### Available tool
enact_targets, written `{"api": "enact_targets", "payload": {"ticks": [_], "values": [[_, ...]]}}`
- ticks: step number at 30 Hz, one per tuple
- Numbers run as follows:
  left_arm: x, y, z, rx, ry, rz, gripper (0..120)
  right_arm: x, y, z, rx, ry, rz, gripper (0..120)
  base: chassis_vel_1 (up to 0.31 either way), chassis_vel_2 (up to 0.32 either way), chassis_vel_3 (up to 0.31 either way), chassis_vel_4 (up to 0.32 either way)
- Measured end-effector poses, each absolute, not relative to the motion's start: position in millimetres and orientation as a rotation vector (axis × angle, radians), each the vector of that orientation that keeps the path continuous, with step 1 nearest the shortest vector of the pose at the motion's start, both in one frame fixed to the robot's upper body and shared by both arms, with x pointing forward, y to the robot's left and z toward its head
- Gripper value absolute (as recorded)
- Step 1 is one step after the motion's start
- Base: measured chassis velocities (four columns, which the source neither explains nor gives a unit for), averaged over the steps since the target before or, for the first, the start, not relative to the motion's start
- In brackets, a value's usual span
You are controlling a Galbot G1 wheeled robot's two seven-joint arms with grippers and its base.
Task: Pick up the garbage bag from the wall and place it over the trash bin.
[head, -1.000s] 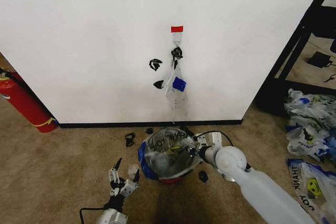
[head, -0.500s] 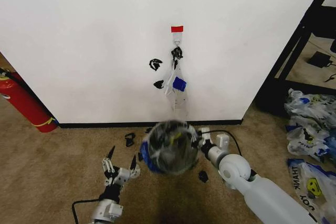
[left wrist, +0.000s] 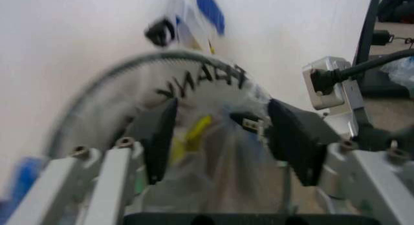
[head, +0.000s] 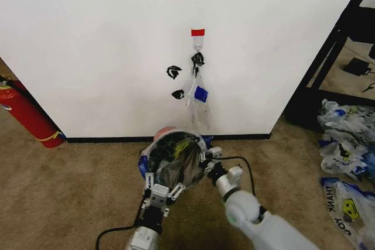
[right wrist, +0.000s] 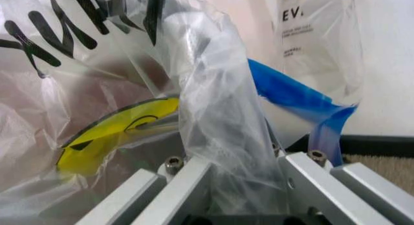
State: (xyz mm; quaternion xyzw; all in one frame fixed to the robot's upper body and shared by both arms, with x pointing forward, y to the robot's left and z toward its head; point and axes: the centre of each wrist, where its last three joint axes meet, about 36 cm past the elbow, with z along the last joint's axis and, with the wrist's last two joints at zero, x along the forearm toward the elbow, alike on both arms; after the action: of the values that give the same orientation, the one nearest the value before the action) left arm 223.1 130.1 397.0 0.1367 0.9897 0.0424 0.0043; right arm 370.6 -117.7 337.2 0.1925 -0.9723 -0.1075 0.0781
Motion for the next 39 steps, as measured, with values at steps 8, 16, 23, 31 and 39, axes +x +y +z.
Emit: {"api": "enact_targets", "payload": {"ticks": [8, 16, 23, 31, 39], "values": [[236, 118, 405, 0.266, 3.322, -0.149, 27, 353, -105, 328, 0.592, -2.944, -0.276, 0, 0.000, 0.000, 0.000, 0.000], [245, 122, 409, 0.114, 3.433, -0.262, 0, 343, -110, 328, 0.631, -3.011, -0.244, 0, 0.000, 0.000, 0.000, 0.000], [253, 116, 405, 0.066, 3.473, -0.305, 0, 326, -106, 321, 0.720, -3.046, -0.225, 0, 0.000, 0.000, 0.000, 0.000], [268, 116, 390, -0.018, 3.485, -0.256, 0, 296, -99, 311, 0.877, -3.057, -0.188, 0, 0.000, 0.000, 0.000, 0.000], [285, 131, 370, -0.120, 3.476, -0.087, 0, 285, -96, 314, 0.915, -3.067, -0.179, 0, 0.000, 0.000, 0.000, 0.000]]}}
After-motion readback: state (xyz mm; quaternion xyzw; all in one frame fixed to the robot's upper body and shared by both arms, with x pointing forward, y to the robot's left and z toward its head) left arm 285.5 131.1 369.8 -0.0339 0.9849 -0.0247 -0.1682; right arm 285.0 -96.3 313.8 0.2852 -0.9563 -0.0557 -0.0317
